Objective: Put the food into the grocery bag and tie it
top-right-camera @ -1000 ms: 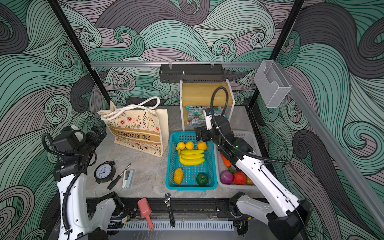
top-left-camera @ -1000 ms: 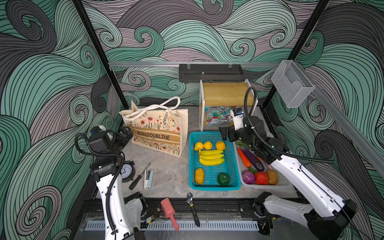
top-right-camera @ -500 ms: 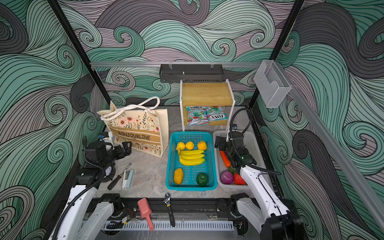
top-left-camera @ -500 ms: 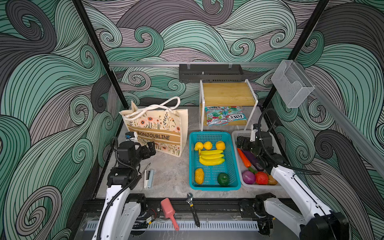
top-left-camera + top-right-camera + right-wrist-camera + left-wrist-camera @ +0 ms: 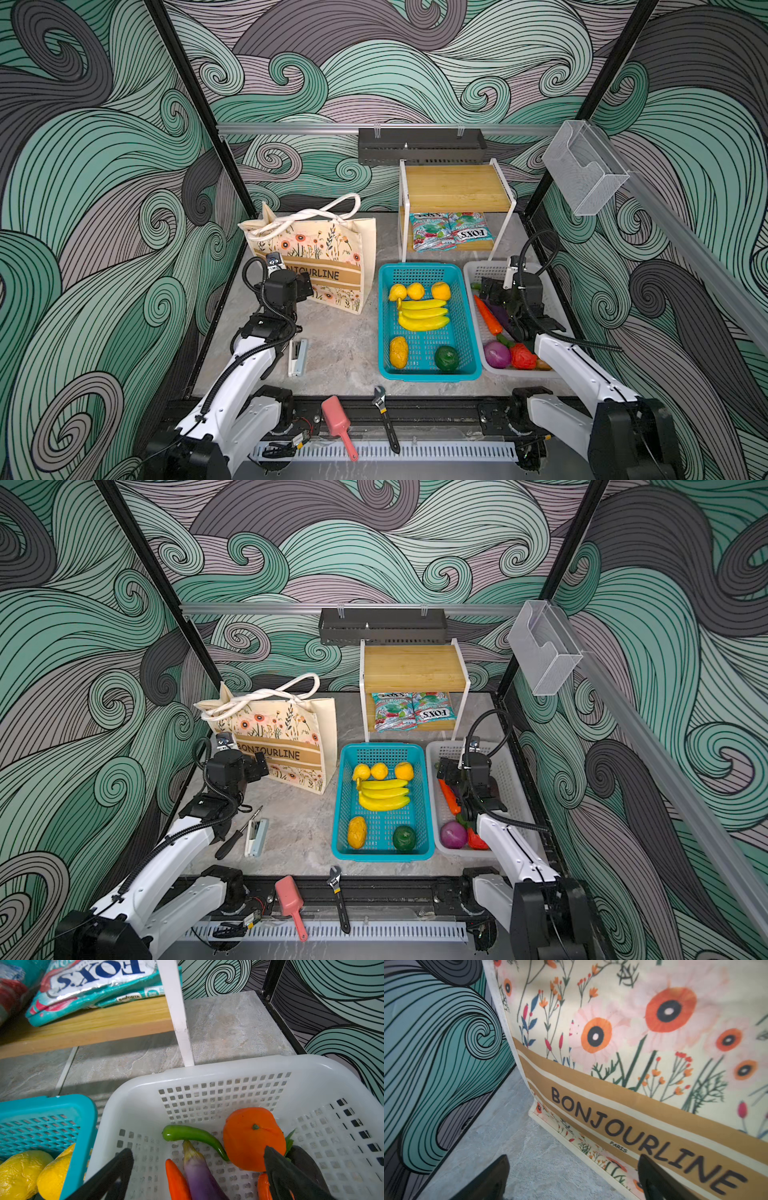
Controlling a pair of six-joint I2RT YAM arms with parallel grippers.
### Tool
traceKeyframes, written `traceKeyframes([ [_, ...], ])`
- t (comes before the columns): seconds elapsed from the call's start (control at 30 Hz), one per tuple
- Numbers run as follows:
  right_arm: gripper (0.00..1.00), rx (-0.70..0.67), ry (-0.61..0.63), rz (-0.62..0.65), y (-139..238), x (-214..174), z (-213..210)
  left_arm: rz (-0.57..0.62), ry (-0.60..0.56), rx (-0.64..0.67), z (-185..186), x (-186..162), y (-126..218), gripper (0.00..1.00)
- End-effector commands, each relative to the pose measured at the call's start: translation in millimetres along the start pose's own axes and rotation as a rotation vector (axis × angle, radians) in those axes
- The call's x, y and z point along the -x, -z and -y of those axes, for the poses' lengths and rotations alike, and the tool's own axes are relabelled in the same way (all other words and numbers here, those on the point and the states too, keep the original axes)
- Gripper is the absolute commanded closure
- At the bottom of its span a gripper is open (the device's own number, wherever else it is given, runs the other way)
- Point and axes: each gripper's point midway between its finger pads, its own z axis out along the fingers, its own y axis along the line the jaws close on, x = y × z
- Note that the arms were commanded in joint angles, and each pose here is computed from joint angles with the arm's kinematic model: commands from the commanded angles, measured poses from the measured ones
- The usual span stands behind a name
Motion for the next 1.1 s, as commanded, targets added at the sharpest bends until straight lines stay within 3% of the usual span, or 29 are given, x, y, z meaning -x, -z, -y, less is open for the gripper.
traceKeyframes([
  [0.0,0.03,0.012,0.015,0.104,-1,12,3,0.128,-0.057,0.058,-7,23,-2,0.02],
  [0.4,0.01,-0.102,-0.001,0.165,-25,4,32,0.095,-0.125,-0.051,16,-11,-45,0.03],
  [0.53,0.01,-0.070,0.011,0.128,-42,5,26,0.072,-0.071,-0.085,8,-21,-58,0.04],
  [0.7,0.01,-0.070,-0.002,0.189,-49,8,26,0.051,-0.058,-0.128,12,-36,-75,0.04],
  [0.9,0.00,0.024,0.041,0.175,-70,-4,8,0.044,-0.041,-0.169,16,-34,-89,0.04],
  [1.07,0.00,0.039,0.055,0.174,-70,-5,5,0.004,0.006,-0.191,12,-59,-112,0.04],
])
